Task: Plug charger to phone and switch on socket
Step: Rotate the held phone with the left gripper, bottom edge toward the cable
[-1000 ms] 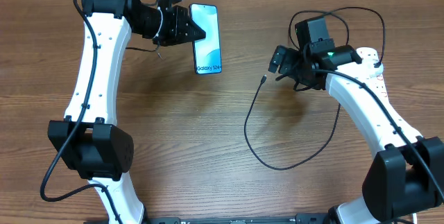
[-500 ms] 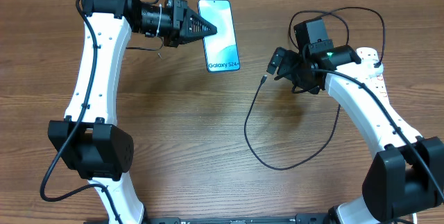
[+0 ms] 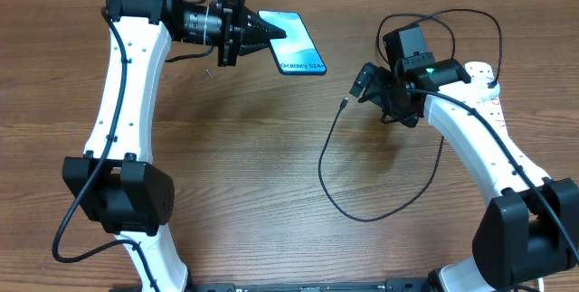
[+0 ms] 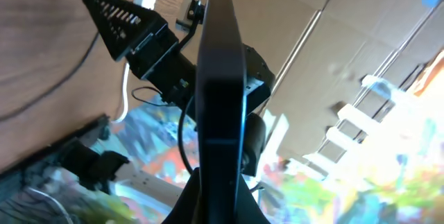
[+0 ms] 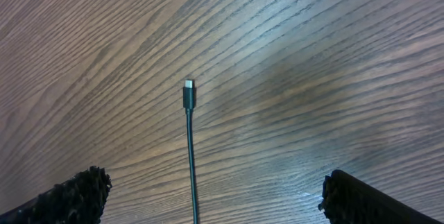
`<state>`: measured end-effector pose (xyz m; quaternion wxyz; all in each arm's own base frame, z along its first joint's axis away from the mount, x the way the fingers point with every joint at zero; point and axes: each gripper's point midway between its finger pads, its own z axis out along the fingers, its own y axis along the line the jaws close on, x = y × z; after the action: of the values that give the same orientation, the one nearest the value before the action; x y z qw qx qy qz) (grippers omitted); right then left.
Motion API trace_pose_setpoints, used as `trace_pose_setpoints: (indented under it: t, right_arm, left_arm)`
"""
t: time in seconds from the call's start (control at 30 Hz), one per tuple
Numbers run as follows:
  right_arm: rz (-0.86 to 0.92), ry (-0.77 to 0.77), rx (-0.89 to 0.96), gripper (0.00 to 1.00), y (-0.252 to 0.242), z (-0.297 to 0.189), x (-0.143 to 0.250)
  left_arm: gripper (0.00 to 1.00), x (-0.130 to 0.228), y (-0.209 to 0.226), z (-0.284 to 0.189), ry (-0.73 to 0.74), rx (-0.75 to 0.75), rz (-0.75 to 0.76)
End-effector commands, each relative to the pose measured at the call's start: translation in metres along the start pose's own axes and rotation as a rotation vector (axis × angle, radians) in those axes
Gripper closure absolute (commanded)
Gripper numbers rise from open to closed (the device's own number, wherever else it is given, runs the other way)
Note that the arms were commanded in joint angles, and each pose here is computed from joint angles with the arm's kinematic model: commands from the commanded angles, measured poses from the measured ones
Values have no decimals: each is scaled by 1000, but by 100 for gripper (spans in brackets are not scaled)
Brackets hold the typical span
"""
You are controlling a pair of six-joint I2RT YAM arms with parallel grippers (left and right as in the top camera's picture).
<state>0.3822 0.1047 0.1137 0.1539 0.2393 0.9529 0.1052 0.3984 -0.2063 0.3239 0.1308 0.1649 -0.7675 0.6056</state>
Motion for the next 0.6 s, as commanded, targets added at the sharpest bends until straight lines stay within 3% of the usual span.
trace_pose_setpoints:
  t: [0.0,0.57]
  right_arm:
    - [3,-8,13,0,-2,1,-1]
    - [37,-31,58,0,-10,0,-4]
  left_arm:
    - [96,5,-9,0,45,40,-144]
    - [96,-6,-8,-9,0,40,-182]
